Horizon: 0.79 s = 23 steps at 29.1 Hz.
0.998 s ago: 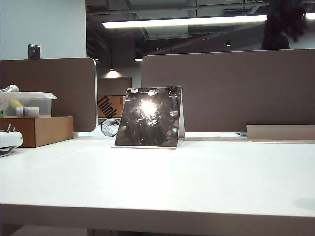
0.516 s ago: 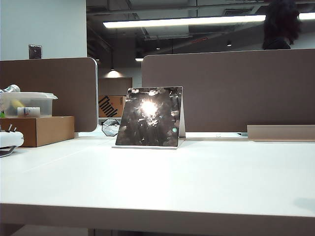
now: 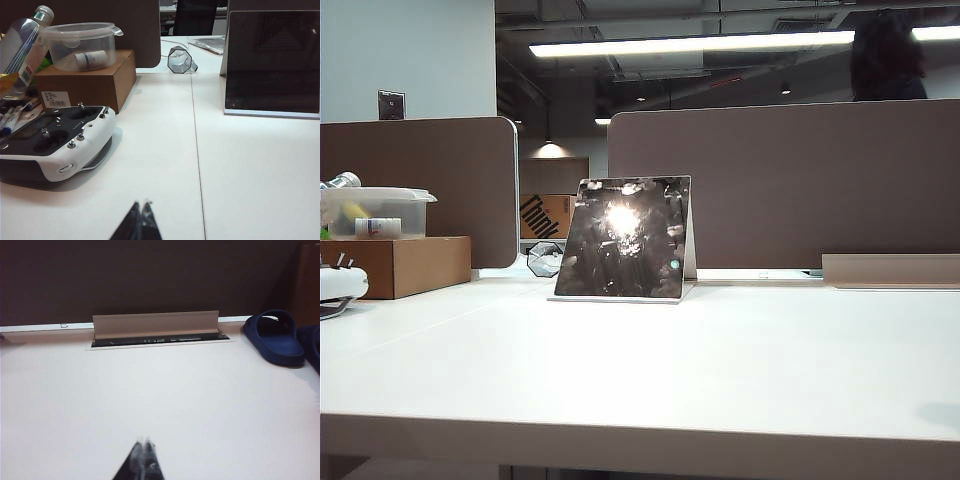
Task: Push the center of the mirror on the table forward to move it for a short distance.
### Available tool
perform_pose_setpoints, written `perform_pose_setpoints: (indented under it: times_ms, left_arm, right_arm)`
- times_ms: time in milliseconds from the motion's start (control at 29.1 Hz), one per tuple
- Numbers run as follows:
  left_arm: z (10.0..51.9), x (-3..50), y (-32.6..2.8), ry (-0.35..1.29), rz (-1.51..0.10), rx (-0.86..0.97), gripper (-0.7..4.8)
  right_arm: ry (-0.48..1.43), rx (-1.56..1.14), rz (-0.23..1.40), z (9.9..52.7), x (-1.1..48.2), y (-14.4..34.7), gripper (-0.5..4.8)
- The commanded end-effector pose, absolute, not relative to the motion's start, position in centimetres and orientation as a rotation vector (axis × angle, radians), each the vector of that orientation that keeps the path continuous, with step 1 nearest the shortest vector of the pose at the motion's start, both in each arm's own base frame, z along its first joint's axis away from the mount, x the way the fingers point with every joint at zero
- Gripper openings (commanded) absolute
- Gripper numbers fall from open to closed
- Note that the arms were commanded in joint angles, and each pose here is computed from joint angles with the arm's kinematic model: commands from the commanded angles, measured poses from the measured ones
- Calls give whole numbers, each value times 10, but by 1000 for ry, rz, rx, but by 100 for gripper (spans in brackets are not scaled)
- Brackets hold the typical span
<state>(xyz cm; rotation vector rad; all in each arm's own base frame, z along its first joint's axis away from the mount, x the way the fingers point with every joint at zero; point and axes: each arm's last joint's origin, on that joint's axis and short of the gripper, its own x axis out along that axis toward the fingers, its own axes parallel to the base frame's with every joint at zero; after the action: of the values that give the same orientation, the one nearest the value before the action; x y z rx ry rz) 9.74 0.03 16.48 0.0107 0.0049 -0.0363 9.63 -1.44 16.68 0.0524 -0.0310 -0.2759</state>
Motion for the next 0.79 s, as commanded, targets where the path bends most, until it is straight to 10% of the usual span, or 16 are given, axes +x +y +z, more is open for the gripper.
perform_pose_setpoints:
  times_ms: [34,792]
  left_arm:
    - [166,97,0,-13,-38,19,-3]
    - [166,97,0,-13,-38,19,-3]
  right_arm:
    - [-36,53,-275,166,96,-14,-5]
    - [-24,20,-105,166,98,-7,-5]
